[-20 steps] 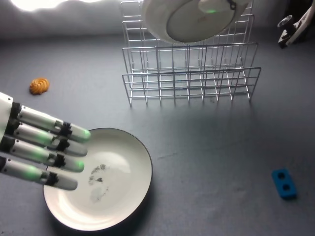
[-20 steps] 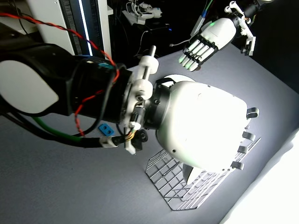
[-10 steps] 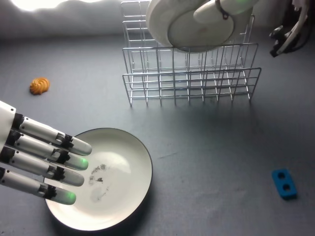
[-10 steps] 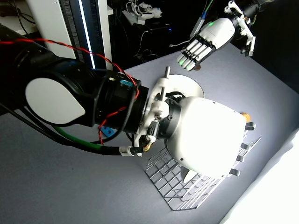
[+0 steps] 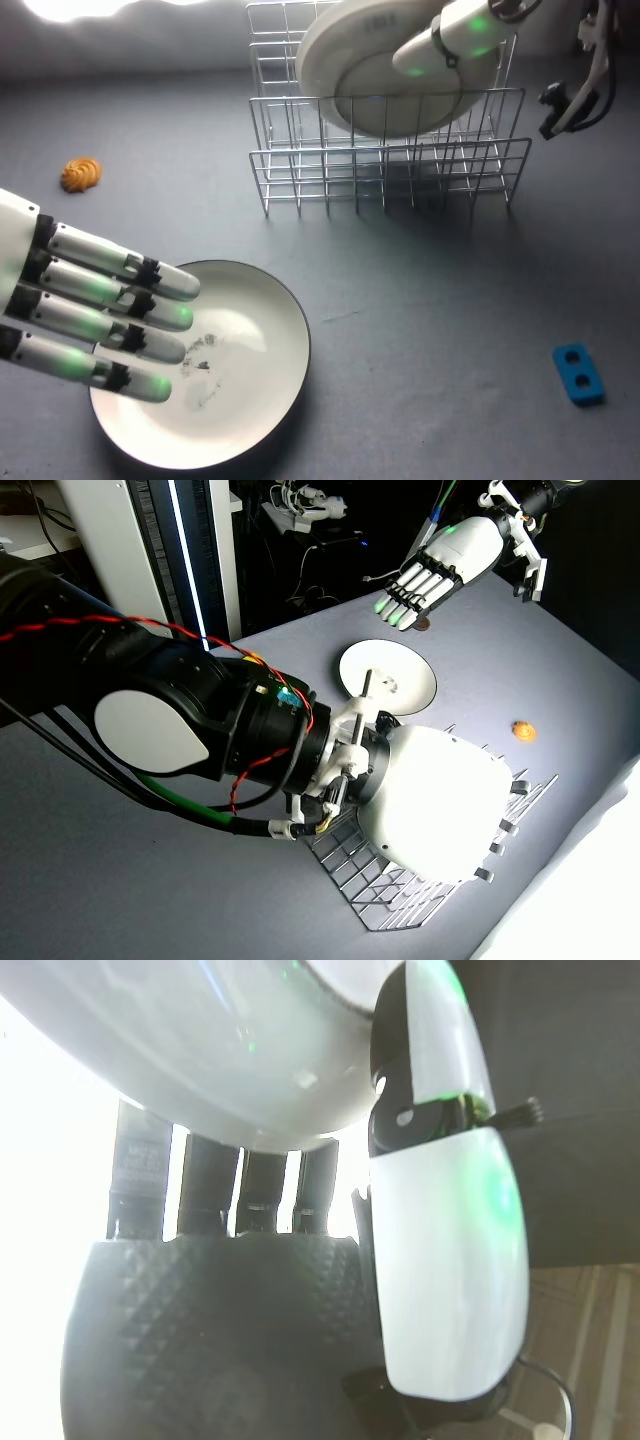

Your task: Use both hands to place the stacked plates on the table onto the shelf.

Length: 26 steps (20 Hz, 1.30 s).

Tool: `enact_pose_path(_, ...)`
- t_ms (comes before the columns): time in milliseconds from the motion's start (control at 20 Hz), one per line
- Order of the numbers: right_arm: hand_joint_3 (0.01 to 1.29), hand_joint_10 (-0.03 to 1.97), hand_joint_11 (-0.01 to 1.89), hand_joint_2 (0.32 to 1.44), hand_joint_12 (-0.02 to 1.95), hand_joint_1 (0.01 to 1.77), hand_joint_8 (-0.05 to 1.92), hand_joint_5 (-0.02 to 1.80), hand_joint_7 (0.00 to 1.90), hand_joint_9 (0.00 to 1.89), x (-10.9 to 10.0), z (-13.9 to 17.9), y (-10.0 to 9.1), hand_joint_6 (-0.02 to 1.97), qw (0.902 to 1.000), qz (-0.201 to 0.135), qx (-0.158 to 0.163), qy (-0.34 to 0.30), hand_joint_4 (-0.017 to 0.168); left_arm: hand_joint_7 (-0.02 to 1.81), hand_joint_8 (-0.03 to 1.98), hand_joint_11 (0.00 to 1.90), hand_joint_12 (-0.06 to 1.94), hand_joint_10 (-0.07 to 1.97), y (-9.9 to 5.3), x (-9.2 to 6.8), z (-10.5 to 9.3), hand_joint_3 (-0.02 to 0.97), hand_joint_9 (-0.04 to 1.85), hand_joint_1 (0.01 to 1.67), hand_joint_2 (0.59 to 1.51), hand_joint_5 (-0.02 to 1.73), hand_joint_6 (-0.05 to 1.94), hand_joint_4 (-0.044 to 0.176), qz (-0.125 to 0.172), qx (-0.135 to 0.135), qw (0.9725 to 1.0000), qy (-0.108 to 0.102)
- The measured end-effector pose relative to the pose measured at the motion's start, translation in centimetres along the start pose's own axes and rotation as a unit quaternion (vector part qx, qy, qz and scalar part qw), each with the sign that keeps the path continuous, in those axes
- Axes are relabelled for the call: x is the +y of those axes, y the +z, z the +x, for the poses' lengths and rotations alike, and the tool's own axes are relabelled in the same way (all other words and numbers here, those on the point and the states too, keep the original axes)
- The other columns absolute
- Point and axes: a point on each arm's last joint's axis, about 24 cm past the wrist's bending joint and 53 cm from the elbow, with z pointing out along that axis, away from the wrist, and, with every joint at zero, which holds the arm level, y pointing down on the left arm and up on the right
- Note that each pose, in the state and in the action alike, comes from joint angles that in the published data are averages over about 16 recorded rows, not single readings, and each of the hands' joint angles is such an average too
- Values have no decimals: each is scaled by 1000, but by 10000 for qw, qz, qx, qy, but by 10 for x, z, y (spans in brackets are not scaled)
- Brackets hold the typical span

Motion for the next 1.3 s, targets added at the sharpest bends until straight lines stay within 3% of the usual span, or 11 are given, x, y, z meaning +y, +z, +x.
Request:
enact_pose_path(150,14,-4,905,991,1009,1207,717,953,1076,1290,-4,1,1,863,10000,23,-2,11,8,55,6,16,13,6,-1,-3,0,7,23,21,1203,74,3,5,65,-2,10000,15)
enact_pose_path(400,15,-4,824,1003,1018,1194,462,937,1056,1210,-7,1,2,601,10000,27,-4,28,1,51,6,16,13,6,-4,-1,3,7,18,21,1204,72,3,4,57,54,10000,35)
enact_pose_path(750,16,-4,661,1010,1054,1168,111,907,994,1063,-3,-1,2,218,10000,-40,-28,46,-4,47,6,15,13,6,-9,18,19,8,18,21,1205,70,3,4,-371,279,9989,-102)
enact_pose_path(1000,16,-5,541,1002,1082,1144,12,880,943,974,3,-5,2,39,9999,-108,-68,27,-1,47,6,15,13,6,-14,38,38,8,20,21,1206,69,4,4,-903,509,9940,-340)
enact_pose_path(1300,16,-5,375,998,1127,1120,14,768,816,828,31,-15,-5,32,9982,-452,-137,-361,-2,44,6,15,13,6,-18,53,57,7,22,21,1208,68,4,4,-1451,692,9847,-679)
